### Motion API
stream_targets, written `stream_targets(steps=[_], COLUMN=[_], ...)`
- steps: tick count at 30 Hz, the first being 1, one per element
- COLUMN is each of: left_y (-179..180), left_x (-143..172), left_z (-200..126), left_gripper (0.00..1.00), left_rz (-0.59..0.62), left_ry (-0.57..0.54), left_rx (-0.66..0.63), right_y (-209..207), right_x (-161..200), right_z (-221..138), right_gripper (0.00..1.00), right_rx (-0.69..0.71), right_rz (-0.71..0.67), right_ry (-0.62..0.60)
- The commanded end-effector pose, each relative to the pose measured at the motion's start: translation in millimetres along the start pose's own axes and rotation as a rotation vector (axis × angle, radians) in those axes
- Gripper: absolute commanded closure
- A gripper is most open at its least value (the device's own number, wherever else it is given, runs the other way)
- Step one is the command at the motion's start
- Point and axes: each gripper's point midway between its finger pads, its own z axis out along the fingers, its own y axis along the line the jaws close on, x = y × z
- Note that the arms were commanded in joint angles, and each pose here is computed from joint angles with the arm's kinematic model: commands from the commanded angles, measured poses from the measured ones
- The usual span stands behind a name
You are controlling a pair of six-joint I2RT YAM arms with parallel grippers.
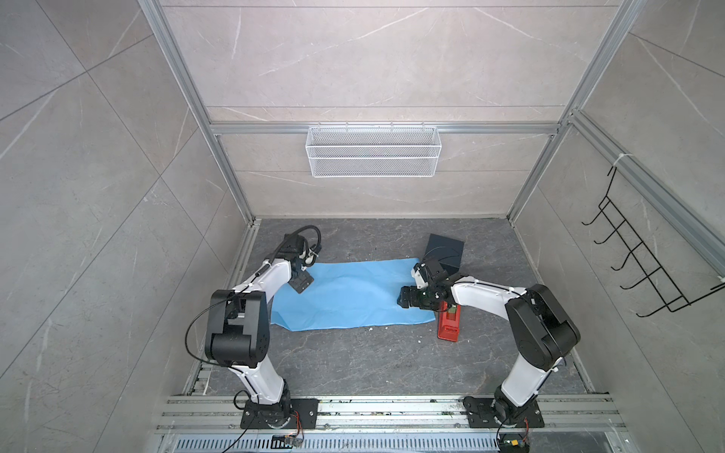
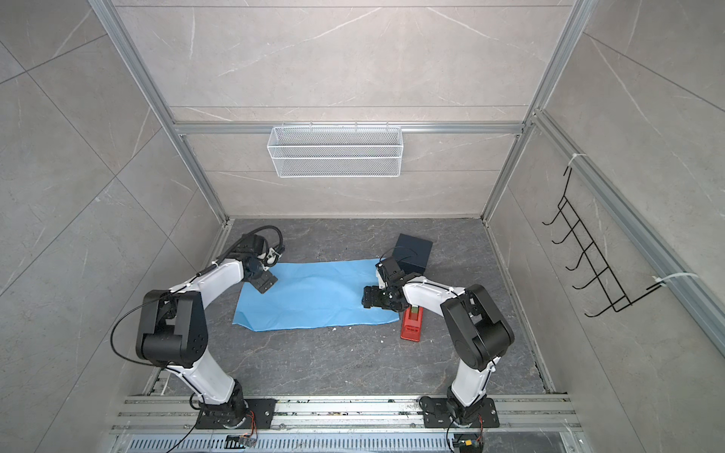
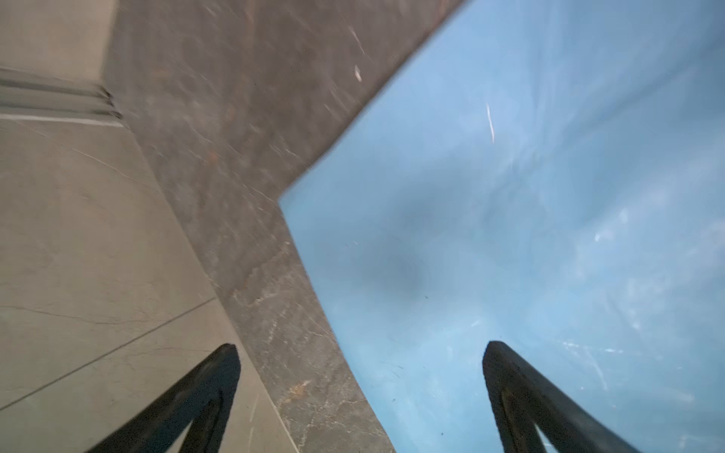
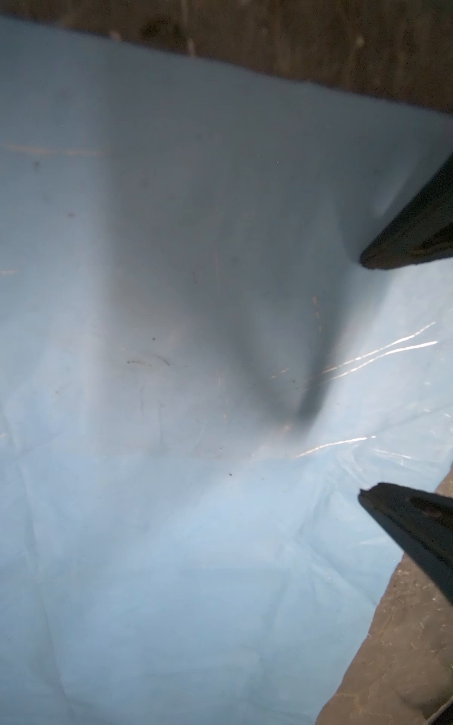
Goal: Wrap a gift box in wrapping paper
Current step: Rotate the wrapping paper at the center of the table, then pick up the gift box from the top-right of the table.
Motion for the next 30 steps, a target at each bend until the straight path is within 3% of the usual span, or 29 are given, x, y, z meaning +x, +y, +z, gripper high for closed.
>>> stream_targets(steps=[1,6,13,22,30], left_y=[-1,-32,-79,-151,-217], left_x=[-61,-141,-248,-332,-375], left_z=[-56,-103,-149,-136,-119], left_gripper=[0.00,0.00,0.00,0.00,0.00], left_rz=[-0.057,-0.067,-0.220,-0.401,-0.519], left_ry=[-0.225,-0.416,-0.608,-0.608,-0.590], left_rx=[0.062,0.180,0.428,0.714,0.965], right_y=[0,14,-13,-70,-125], right_x=[17,-19,-61,-86,-102], right_z=[-16,-60,-115,-153,-157], right_gripper=[0.11,0.08,0.08,0.09,0.11], right_rx=[0.020,0.020,0.105,0.119,0.052], right_rz=[0.072,0.065,0.133,0.286,0.434], right_ry=[0.057,-0.073,-0.226,-0.290,-0.319])
